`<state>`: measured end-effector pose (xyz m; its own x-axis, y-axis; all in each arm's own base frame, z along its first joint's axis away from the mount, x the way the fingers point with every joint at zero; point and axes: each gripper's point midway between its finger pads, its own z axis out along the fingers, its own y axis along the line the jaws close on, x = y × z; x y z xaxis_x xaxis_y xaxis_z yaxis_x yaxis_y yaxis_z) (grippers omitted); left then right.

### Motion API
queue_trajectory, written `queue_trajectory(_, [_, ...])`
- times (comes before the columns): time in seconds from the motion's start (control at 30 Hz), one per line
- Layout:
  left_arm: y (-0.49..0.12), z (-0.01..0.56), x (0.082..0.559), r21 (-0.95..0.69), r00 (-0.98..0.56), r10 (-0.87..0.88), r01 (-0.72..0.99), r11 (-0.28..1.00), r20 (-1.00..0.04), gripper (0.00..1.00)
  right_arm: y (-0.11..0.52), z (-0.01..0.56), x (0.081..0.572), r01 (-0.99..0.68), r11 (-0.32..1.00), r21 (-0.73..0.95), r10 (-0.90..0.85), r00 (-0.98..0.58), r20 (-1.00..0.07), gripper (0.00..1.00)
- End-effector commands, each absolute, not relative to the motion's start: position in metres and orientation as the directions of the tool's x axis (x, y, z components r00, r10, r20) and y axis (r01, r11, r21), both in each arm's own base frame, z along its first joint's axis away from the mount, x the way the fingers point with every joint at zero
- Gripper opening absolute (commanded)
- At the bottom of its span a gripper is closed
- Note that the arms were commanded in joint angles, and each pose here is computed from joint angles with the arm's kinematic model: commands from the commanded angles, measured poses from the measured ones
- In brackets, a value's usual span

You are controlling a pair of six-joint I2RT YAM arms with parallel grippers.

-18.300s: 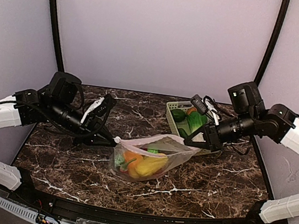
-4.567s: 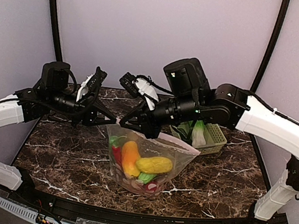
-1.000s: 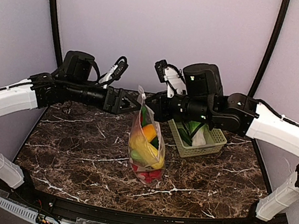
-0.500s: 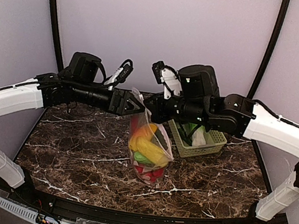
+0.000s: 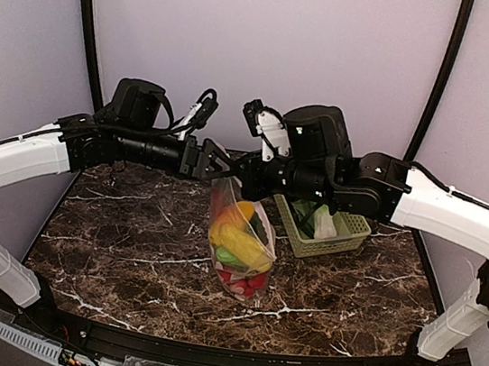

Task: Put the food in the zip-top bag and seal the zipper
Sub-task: Adjust the zipper food storage bag at the center of the board.

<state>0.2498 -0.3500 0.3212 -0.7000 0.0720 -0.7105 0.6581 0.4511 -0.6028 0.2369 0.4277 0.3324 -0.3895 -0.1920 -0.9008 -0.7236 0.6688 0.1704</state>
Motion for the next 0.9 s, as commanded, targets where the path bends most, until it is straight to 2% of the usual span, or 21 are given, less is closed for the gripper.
queue_trajectory(0.0, [-0.35, 0.32, 0.248, -0.609, -0.714, 0.078, 0.644, 0.463, -0.696, 0.71, 0.441, 0.355, 0.23, -0.749, 0.623, 0.225, -0.121, -0.377, -0.918, 0.0])
queue_trajectory(0.13, [-0.35, 0.317, 0.248, -0.612, -0.719, 0.08, 0.639, 0.467, -0.69, 0.55, 0.443, 0.35, 0.232, -0.741, 0.629, 0.237, -0.115, -0.389, -0.914, 0.0])
queue_trajectory(0.3, [-0.344, 0.306, 0.247, -0.608, -0.729, 0.08, 0.622, 0.494, -0.68, 0.46, 0.441, 0.345, 0.236, -0.721, 0.651, 0.237, -0.109, -0.398, -0.911, 0.0])
queue_trajectory(0.43, [-0.34, 0.3, 0.246, -0.603, -0.736, 0.089, 0.611, 0.513, -0.671, 0.35, 0.44, 0.344, 0.237, -0.711, 0.663, 0.232, -0.108, -0.398, -0.911, 0.0])
queue_trajectory(0.67, [-0.336, 0.288, 0.244, -0.604, -0.749, 0.09, 0.594, 0.532, -0.657, 0.3, 0.434, 0.343, 0.24, -0.692, 0.687, 0.22, -0.105, -0.395, -0.913, 0.0])
queue_trajectory(0.87, [-0.336, 0.286, 0.245, -0.609, -0.751, 0.083, 0.59, 0.531, -0.655, 0.16, 0.433, 0.34, 0.241, -0.685, 0.696, 0.216, -0.109, -0.397, -0.911, 0.0])
